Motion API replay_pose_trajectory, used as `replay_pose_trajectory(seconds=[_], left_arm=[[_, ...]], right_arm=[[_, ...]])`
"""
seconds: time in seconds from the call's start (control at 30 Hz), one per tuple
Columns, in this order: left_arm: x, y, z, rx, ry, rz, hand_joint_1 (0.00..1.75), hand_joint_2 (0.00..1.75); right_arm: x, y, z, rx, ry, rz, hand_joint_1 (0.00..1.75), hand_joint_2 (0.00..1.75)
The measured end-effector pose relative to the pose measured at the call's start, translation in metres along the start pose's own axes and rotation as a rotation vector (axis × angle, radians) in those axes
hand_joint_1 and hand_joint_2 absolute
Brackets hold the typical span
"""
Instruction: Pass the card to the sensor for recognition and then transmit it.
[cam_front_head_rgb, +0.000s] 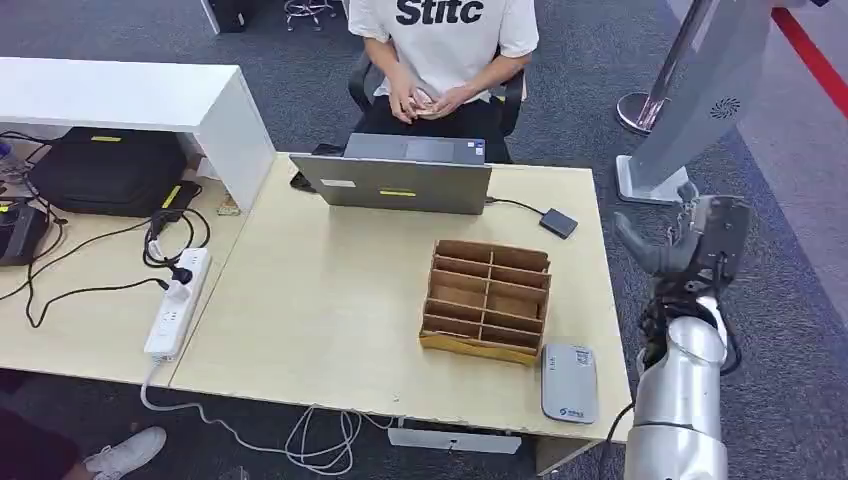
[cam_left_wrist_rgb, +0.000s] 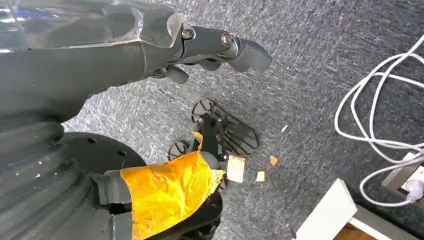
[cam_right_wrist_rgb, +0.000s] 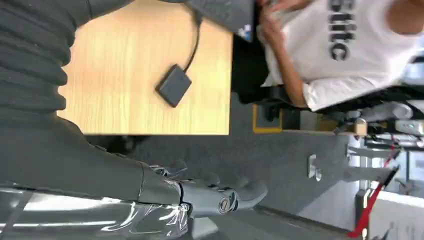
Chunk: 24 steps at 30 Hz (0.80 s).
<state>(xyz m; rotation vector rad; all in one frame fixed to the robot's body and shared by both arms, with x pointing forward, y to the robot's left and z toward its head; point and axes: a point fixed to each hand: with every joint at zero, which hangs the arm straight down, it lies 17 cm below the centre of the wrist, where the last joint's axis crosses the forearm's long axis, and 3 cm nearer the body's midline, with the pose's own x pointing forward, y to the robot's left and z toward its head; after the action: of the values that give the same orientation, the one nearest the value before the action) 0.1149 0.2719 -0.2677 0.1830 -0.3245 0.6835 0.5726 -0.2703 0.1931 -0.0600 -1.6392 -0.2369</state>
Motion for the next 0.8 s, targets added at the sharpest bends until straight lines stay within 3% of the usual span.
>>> replay_pose_trajectory(seconds=[0.17,0.3,0.4,0.53,0.6,0.8], left_arm=[[0.001,-0.001,0.0,-0.018,-0.006,-0.025,0.0,1.75],[0.002,0.001,-0.001,-0.018,-0.01,-0.039,0.0,1.75],[0.002,0.002,-0.001,-0.011,-0.01,-0.042,0.0,1.75],[0.002,0.005,-0.002,0.0,-0.012,-0.04,0.0,1.75],[0.004,0.005,-0.002,0.004,-0.017,-0.031,0.0,1.75],[0.005,0.007,-0.002,0.02,-0.026,-0.017,0.0,1.75]], right_arm=[[-0.087,-0.155,0.046,-0.254,0.051,-0.361,0.0,1.75],[-0.159,-0.261,0.125,-0.474,0.078,-0.504,0.0,1.75],[-0.216,-0.318,0.21,-0.656,0.122,-0.614,0.0,1.75],[-0.282,-0.349,0.319,-0.928,0.249,-0.655,0.0,1.75],[-0.313,-0.347,0.362,-1.039,0.379,-0.625,0.0,1.75],[-0.367,-0.311,0.431,-1.15,0.709,-0.563,0.0,1.75]])
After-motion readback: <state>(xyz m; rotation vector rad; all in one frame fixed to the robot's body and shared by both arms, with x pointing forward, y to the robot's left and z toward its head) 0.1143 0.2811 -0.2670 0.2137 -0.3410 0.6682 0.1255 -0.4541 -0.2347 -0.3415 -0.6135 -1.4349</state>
